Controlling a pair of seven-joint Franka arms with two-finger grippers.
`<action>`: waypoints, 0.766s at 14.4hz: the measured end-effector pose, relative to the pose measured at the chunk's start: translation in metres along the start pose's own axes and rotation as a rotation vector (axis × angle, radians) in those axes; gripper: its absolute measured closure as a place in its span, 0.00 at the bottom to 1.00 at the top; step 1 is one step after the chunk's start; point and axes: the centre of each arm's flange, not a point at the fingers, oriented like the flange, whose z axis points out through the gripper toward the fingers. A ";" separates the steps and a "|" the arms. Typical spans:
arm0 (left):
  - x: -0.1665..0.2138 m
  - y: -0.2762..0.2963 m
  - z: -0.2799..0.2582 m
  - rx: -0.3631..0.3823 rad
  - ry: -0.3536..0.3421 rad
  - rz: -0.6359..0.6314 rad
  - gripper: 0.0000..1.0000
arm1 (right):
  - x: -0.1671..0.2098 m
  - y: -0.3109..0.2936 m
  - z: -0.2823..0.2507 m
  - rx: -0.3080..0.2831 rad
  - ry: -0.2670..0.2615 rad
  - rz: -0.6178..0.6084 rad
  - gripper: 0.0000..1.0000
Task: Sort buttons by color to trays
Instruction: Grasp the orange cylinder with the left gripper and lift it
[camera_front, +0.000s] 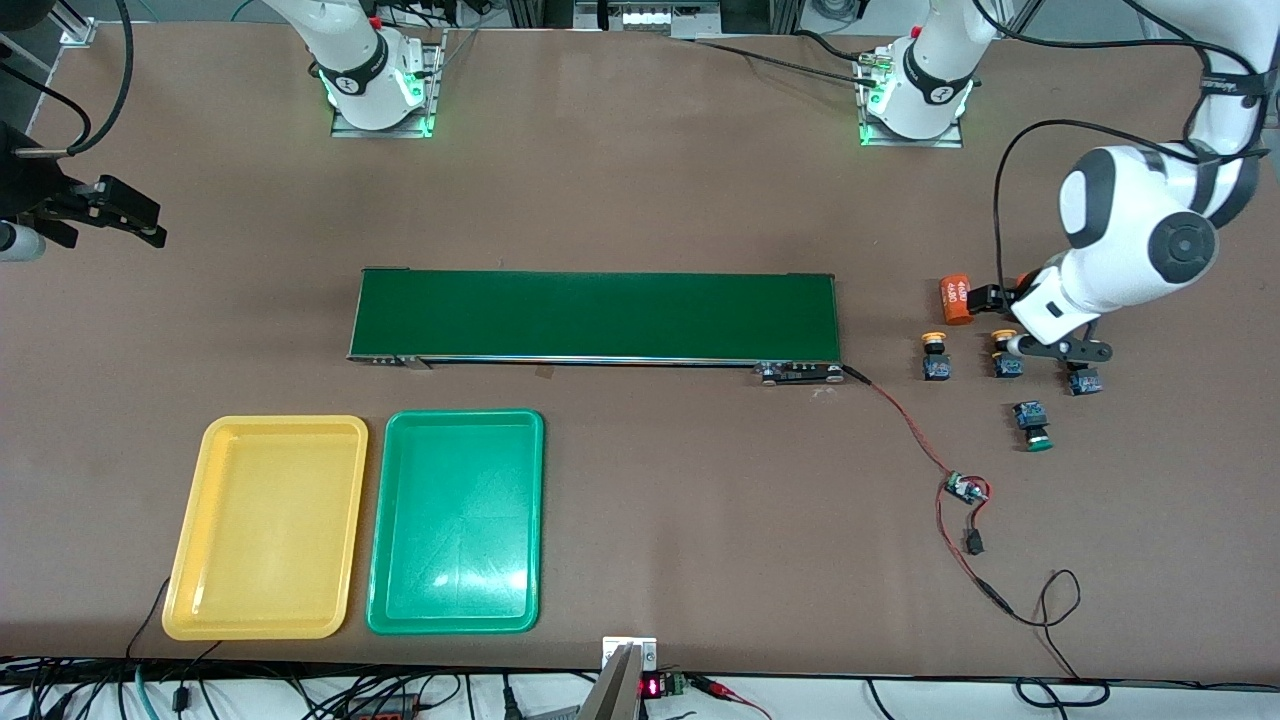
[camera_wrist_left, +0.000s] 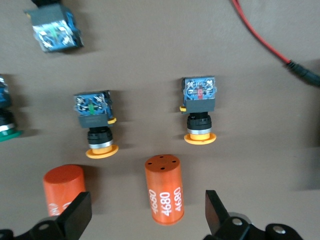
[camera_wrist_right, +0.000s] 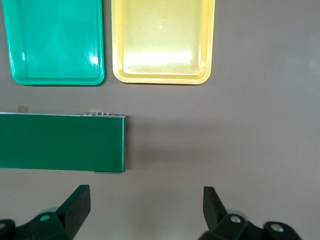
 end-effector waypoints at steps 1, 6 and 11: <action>-0.006 0.001 0.011 0.001 0.008 0.000 0.00 | 0.000 0.001 0.000 0.000 0.000 0.002 0.00; -0.040 0.006 0.070 0.006 0.052 0.002 0.00 | 0.000 0.002 0.000 0.000 -0.002 0.002 0.00; -0.047 0.008 0.090 0.005 0.043 0.003 0.14 | -0.001 0.002 0.000 0.000 -0.004 0.001 0.00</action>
